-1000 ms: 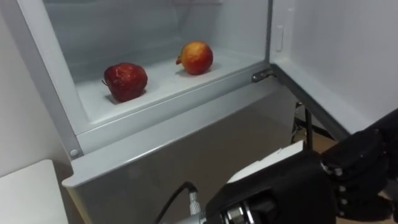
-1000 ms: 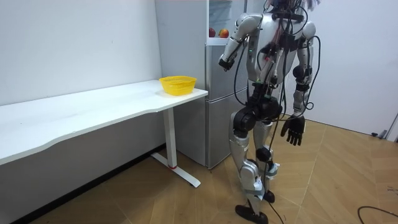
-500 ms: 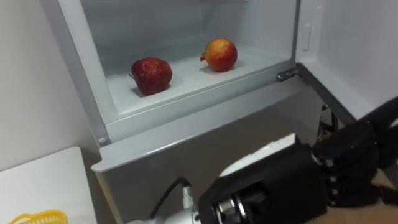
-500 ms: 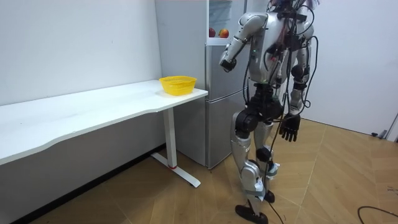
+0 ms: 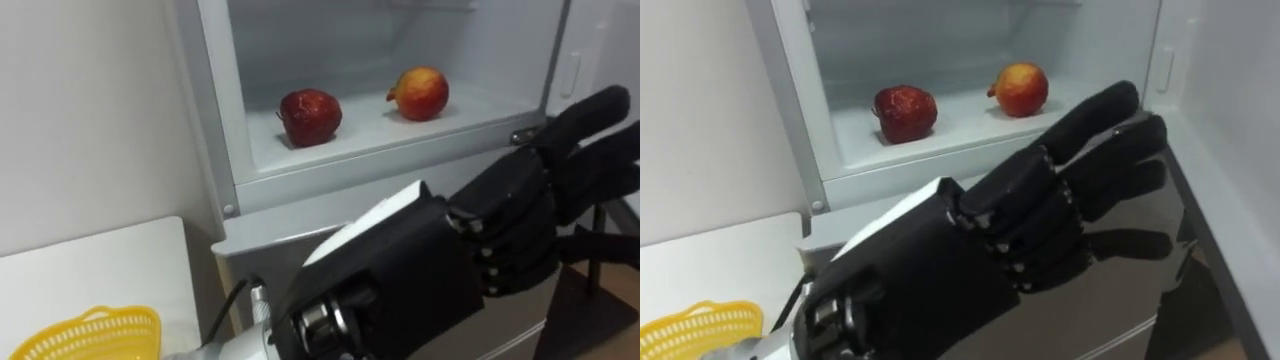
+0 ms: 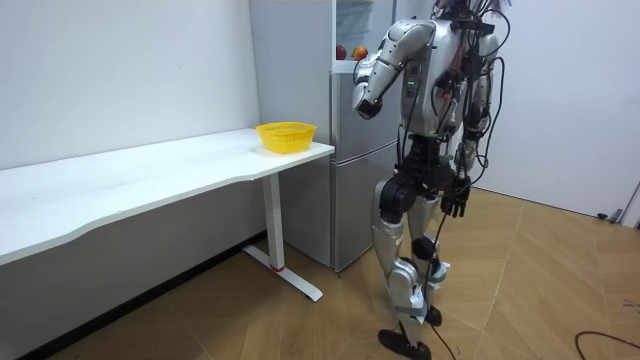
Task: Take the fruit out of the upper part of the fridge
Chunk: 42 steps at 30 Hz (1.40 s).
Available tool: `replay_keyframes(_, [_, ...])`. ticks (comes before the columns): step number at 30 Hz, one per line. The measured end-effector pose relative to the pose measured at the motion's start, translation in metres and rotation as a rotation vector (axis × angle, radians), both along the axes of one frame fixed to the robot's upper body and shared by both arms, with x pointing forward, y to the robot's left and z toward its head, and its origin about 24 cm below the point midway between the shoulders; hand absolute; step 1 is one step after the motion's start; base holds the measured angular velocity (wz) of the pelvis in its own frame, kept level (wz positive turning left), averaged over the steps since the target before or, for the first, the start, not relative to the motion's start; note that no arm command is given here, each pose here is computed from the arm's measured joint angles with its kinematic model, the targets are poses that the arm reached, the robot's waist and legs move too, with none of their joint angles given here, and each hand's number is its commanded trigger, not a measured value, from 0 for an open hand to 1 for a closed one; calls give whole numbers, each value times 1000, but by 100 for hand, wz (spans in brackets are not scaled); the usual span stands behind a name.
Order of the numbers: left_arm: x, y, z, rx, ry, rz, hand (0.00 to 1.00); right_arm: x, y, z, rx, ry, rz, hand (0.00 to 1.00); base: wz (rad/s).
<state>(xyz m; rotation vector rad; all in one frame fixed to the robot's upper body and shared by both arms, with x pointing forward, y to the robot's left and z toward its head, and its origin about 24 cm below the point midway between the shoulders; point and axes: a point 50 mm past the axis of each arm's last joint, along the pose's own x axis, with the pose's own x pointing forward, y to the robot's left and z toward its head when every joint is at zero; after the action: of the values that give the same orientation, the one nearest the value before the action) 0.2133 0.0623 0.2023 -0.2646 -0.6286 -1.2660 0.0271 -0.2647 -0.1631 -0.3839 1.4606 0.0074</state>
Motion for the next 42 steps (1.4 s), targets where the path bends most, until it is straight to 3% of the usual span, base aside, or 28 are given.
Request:
replay_keyframes(13, [2,5,4,-30,10,27,0,-6,2,-1,0,18,25,0,1])
replay_keyframes(25, [-4,-9,4,-58,16,-66,0,-3,1,0,-16,14,41,0,0])
replay_keyframes(32, [-11,-25,18,-110,10,-218,0,-7,-1,0,-16,24,24,0,-13])
replay_keyframes(42, [-13,-34,17,-132,36,-261,0,-9,-1,0,-16,23,12,0,-15])
